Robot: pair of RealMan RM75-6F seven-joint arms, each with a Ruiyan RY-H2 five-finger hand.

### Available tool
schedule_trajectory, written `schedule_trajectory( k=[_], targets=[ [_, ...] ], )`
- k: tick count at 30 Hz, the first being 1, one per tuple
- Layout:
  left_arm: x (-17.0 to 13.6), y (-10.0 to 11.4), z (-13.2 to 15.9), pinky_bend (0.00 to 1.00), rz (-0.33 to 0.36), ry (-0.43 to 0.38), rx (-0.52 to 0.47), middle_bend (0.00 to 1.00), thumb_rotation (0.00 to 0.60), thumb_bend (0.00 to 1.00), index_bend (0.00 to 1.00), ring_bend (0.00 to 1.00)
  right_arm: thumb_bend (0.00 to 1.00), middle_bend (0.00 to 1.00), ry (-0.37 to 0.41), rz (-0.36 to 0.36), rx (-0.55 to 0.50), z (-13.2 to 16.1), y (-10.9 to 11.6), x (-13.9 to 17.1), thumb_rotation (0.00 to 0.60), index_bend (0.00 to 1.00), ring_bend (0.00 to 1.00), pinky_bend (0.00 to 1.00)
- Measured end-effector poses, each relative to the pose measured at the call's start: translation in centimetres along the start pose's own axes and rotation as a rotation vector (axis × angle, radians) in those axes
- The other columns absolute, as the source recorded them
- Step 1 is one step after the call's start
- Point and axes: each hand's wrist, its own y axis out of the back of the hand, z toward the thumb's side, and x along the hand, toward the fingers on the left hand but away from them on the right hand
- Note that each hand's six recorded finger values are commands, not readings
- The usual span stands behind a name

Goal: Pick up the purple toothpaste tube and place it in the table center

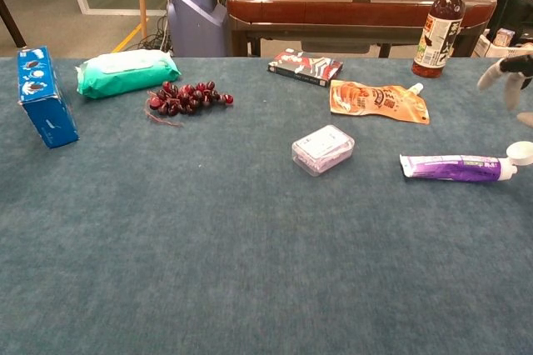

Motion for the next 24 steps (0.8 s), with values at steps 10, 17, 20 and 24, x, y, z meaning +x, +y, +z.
schedule_trajectory(
  k=[10, 17, 20, 24],
  targets=[
    [0.0, -0.1, -0.2, 0.11, -0.006, 0.007, 0.004, 0.05, 0.6, 0.13, 0.0, 0.09, 0.58, 0.38, -0.012, 0.125, -0.009, 1.0, -3.6, -3.7, 0.583, 0.17, 0.25, 0.25],
    [0.3, 0.0, 0.1, 0.11, -0.003, -0.003, 0.006, 0.05, 0.6, 0.13, 0.0, 0.09, 0.7, 0.39, -0.009, 0.177, -0.034, 0.8, -5.2, -3.5, 0.483, 0.13, 0.25, 0.25],
    [0.5, -0.2, 0.4, 0.11, -0.005, -0.011, 0.006, 0.05, 0.6, 0.13, 0.0, 0.09, 0.7, 0.39, -0.002, 0.19, -0.033, 0.6, -5.6, -2.9, 0.473, 0.13, 0.25, 0.25],
    [0.6, -0.2, 0.7, 0.11, -0.007, -0.02, 0.005, 0.05, 0.6, 0.13, 0.0, 0.09, 0.7, 0.4, 0.012, 0.194, -0.033, 0.6, -5.9, -1.8, 0.47, 0.13, 0.25, 0.25]
  ],
)
